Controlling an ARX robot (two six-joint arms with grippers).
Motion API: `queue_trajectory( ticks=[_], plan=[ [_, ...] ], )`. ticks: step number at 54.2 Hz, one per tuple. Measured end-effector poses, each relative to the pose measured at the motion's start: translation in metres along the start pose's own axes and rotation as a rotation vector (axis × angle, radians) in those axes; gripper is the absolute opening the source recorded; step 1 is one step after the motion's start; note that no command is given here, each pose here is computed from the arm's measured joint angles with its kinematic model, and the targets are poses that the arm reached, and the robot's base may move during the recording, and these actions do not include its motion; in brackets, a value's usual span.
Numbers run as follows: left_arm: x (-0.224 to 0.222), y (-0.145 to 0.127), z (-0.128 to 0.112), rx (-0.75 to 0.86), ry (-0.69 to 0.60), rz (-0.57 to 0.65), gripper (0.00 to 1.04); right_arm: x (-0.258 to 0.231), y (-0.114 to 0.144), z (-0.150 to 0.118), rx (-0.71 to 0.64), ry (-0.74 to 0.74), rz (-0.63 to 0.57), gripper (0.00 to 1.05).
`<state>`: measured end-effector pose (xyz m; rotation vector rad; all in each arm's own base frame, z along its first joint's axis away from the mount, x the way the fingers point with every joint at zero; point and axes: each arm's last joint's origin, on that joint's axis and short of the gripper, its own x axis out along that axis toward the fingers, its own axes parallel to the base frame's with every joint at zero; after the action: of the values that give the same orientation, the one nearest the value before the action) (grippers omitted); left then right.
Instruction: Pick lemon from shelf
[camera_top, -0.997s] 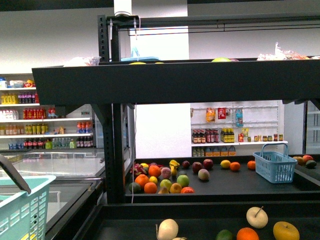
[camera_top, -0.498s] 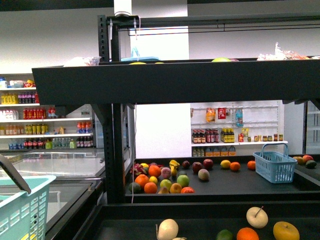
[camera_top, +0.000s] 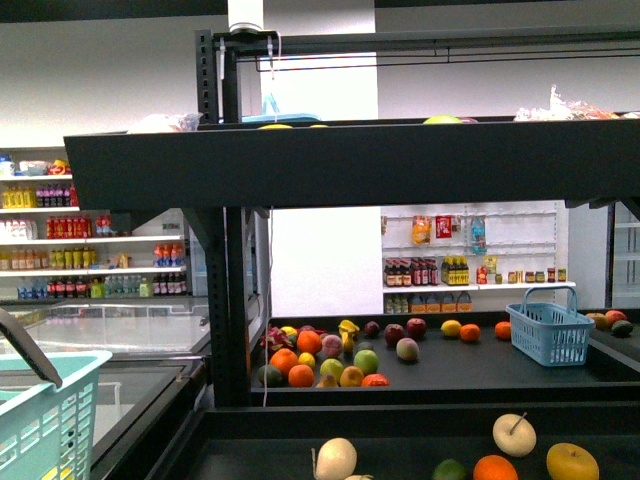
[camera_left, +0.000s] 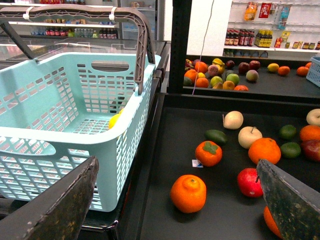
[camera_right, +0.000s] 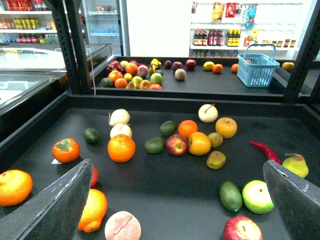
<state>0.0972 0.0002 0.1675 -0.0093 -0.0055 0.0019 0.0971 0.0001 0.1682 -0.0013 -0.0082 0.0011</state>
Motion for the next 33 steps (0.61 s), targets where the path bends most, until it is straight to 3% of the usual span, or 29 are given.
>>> queue_trajectory(
  ticks=[33],
  plan=[
    [0.0, 0.0, 0.0, 0.0, 0.0, 0.0, 0.97, 0.0, 0.0, 0.0, 0.0, 0.0, 0.0, 1.02]
  ],
)
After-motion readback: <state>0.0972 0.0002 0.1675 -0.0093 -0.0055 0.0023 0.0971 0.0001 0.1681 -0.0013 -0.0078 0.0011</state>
